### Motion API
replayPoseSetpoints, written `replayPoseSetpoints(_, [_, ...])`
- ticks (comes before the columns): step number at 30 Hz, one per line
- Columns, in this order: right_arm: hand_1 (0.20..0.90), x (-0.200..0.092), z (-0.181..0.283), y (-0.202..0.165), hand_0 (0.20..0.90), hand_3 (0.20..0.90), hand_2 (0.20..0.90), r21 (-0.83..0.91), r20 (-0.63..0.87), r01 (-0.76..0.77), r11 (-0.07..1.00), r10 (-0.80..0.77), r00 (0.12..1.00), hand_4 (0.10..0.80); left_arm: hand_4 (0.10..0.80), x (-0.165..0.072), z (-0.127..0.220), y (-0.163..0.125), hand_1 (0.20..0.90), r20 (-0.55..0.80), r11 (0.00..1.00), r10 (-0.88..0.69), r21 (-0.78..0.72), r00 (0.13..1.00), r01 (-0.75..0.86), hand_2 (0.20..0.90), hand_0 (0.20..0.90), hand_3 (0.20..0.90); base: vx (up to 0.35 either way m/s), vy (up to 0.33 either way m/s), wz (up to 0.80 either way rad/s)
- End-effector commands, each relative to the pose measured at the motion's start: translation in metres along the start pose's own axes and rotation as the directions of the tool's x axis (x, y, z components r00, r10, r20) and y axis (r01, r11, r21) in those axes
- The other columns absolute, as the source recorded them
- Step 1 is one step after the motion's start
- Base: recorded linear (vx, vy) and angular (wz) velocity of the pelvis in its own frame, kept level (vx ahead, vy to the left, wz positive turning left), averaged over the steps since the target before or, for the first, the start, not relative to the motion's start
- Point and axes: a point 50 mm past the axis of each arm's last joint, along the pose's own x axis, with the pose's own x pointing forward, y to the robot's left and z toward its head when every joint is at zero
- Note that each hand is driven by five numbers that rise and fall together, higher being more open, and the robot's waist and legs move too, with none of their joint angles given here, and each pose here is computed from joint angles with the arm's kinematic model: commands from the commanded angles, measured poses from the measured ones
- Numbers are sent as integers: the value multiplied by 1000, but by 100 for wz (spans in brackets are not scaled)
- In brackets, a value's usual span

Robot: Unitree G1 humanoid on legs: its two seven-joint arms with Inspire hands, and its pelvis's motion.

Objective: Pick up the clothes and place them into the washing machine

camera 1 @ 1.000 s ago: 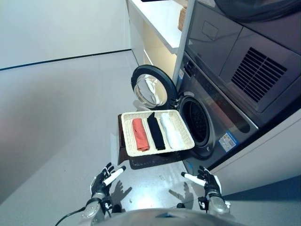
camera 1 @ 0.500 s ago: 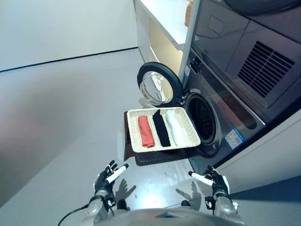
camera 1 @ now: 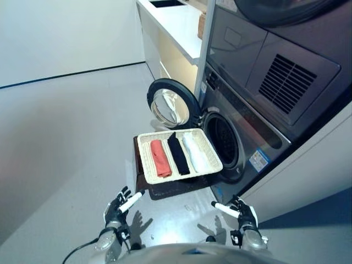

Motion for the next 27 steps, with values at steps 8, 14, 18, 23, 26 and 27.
replayPoseSetpoints(8, [900, 9, 48, -6, 900, 900, 900, 40, 201, 14, 999, -21, 979, 800, 800, 11, 55, -17, 900, 225, 997, -73, -6, 972, 77, 900, 900, 900, -45, -48, 13])
replayPoseSetpoints(14, [900, 11, 56, -10, 900, 900, 900, 68, 219, 31, 997, -45, 975, 800, 800, 9, 56, -19, 900, 235, 996, -91, 2, 968, 93, 900, 900, 900, 51, 97, 11])
replayPoseSetpoints(18, [900, 12, 52, -8, 900, 900, 900, 60, 197, 34, 998, -45, 979, 800, 800, 9, 60, -18, 900, 245, 995, -99, 36, 964, 93, 900, 900, 900, 81, 128, -11])
replayPoseSetpoints(23, [900, 12, 54, -7, 900, 900, 900, 75, 196, 25, 997, -39, 980, 800, 800, 10, 63, -18, 900, 249, 995, -100, 44, 963, 92, 900, 900, 900, 61, 166, -16])
replayPoseSetpoints(26, [900, 11, 55, -10, 900, 900, 900, 85, 204, 30, 996, -47, 978, 800, 800, 10, 65, -20, 900, 251, 994, -109, 53, 962, 99, 900, 900, 900, 49, 234, -13])
replayPoseSetpoints(27, [900, 11, 55, -10, 900, 900, 900, 84, 205, 30, 996, -47, 978, 800, 800, 10, 65, -20, 900, 252, 994, -109, 53, 962, 99, 900, 900, 900, 23, 158, -11])
